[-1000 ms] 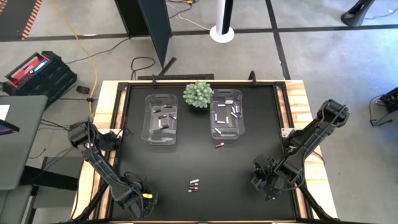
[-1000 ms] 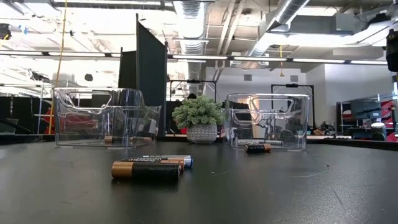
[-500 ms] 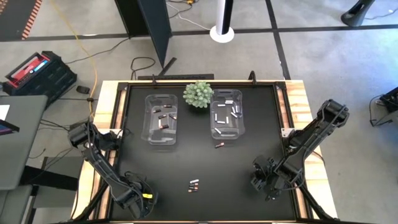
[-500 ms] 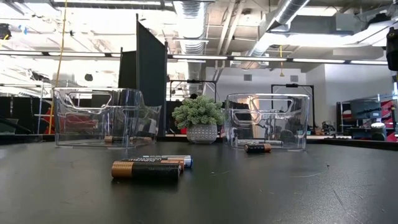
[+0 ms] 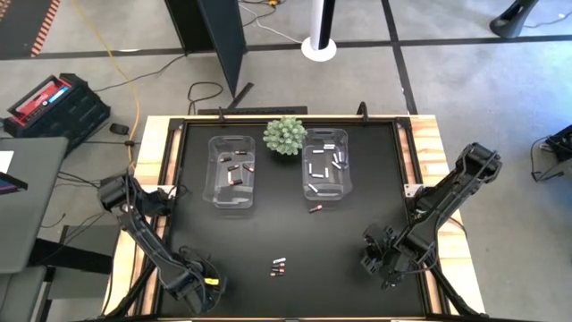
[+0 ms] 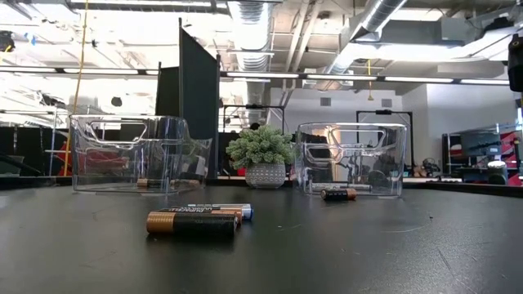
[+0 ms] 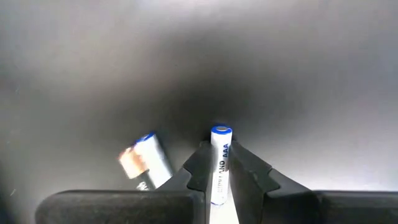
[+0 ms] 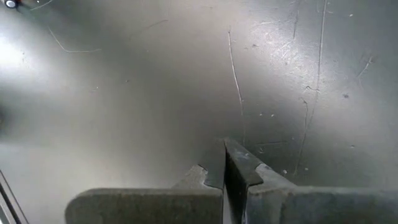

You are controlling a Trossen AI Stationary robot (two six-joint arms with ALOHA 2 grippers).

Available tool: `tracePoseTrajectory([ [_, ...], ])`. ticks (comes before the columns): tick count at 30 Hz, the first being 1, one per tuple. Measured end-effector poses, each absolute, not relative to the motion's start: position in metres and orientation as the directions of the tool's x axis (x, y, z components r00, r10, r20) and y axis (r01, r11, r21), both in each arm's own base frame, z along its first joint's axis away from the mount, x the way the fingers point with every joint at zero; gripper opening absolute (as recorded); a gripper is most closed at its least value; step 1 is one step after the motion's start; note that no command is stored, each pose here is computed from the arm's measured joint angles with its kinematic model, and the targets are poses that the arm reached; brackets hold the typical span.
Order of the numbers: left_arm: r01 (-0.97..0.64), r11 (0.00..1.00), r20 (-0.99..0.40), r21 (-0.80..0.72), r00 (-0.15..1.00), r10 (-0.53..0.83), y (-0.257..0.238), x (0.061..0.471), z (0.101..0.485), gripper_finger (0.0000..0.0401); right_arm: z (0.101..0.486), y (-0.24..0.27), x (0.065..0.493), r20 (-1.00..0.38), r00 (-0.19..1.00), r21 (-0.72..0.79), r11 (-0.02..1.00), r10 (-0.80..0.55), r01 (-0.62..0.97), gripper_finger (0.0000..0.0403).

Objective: Sort batteries
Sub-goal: Put the white-blue battery into the right transparent bin

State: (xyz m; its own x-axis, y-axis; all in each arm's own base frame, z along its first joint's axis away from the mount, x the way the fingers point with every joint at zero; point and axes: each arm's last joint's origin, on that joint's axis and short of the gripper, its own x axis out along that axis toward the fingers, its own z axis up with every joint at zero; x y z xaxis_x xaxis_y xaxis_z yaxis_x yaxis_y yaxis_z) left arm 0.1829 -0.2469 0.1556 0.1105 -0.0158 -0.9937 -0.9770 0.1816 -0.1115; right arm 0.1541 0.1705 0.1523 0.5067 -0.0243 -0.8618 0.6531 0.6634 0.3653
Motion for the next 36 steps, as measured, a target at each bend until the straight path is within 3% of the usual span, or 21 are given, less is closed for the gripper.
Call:
tracePoseTrajectory([
  [4, -0.973, 0.170, -0.987, -0.155, 0.159, 0.010, -0.238, 0.187, 0.166, 0.0036, 0.152, 0.170, 0.154, -0.862, 0.506, 0.363, 0.666, -0.025, 0.651, 0.0019],
  [12, -0.919, 0.244, -0.934, -0.310, 0.342, 0.100, -0.215, 0.205, 0.188, 0.0038, 0.152, 0.170, 0.154, -0.864, 0.502, 0.356, 0.668, -0.030, 0.653, 0.0019],
  [19, -0.824, 0.459, -0.898, -0.333, 0.425, 0.111, -0.166, 0.247, 0.209, 0.0038, 0.152, 0.170, 0.154, -0.864, 0.503, 0.359, 0.664, -0.030, 0.656, 0.0019],
  [24, -0.679, 0.629, -0.820, -0.379, 0.561, 0.111, -0.109, 0.290, 0.226, 0.0038, 0.152, 0.169, 0.154, -0.864, 0.502, 0.372, 0.629, -0.033, 0.683, 0.0019],
  [29, -0.535, 0.730, -0.722, -0.426, 0.687, 0.083, -0.036, 0.326, 0.247, 0.0038, 0.152, 0.164, 0.159, -0.868, 0.494, 0.377, 0.574, -0.056, 0.727, 0.0019],
  [36, -0.394, 0.864, -0.640, -0.314, 0.760, 0.114, 0.059, 0.362, 0.295, 0.0038, 0.151, 0.149, 0.170, -0.874, 0.474, 0.367, 0.493, -0.108, 0.789, 0.0019],
])
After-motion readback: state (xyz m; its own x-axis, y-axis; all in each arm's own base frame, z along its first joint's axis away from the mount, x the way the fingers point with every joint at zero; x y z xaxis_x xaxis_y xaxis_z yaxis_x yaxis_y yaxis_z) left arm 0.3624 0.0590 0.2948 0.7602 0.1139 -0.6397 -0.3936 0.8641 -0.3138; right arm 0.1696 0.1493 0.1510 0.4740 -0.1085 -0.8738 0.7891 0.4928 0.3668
